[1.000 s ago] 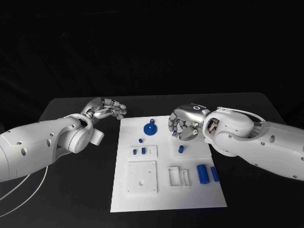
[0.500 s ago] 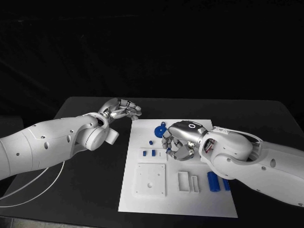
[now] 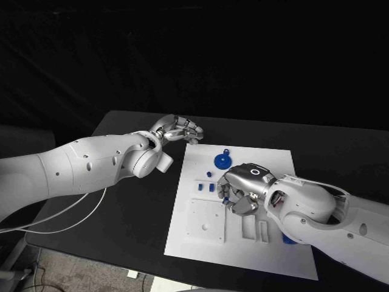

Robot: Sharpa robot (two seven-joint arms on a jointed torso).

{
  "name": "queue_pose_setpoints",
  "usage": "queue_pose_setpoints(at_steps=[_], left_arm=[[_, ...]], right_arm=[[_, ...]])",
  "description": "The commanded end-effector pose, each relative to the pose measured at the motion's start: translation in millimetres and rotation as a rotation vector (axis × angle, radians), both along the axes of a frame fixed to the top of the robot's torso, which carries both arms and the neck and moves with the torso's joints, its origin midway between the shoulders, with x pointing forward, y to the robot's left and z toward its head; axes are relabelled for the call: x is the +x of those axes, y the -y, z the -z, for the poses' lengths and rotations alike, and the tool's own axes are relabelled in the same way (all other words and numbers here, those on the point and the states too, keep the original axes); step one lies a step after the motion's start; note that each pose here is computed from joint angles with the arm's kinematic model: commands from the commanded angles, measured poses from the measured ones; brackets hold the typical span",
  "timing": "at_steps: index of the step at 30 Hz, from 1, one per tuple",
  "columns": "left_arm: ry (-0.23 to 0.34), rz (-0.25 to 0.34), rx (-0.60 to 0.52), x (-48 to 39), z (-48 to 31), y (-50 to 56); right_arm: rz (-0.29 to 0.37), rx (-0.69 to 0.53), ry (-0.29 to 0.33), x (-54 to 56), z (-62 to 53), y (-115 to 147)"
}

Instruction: Assemble the parts on the task board

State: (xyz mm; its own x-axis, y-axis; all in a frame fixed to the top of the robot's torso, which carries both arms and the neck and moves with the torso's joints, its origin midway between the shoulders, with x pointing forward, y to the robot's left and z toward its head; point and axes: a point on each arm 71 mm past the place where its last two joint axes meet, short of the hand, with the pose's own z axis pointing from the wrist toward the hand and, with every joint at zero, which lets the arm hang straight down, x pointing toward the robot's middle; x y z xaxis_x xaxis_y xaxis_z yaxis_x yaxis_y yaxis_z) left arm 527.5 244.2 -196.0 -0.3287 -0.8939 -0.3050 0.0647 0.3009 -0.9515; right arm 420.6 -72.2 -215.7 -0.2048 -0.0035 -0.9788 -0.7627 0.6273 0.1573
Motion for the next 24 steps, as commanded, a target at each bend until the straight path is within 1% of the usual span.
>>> queue_pose_setpoints(at_steps=[1, 8, 15, 24], left_arm=[[0.012, 0.010, 0.001, 0.2, -1.4, 2.3], [0.012, 0.013, 0.000, 0.2, -1.4, 3.7], [0.012, 0.015, -0.001, 0.0, -1.5, 4.5], [0.011, 0.018, -0.002, -0.1, -1.4, 5.1]], right_arm=[[-0.013, -0.012, 0.020, -3.7, 3.2, -2.4], [-0.021, -0.013, 0.016, -7.1, 8.4, -5.6], [-0.033, -0.018, 0.002, -12.5, 16.5, -9.4], [-0.041, -0.023, -0.005, -15.2, 20.7, -11.4]])
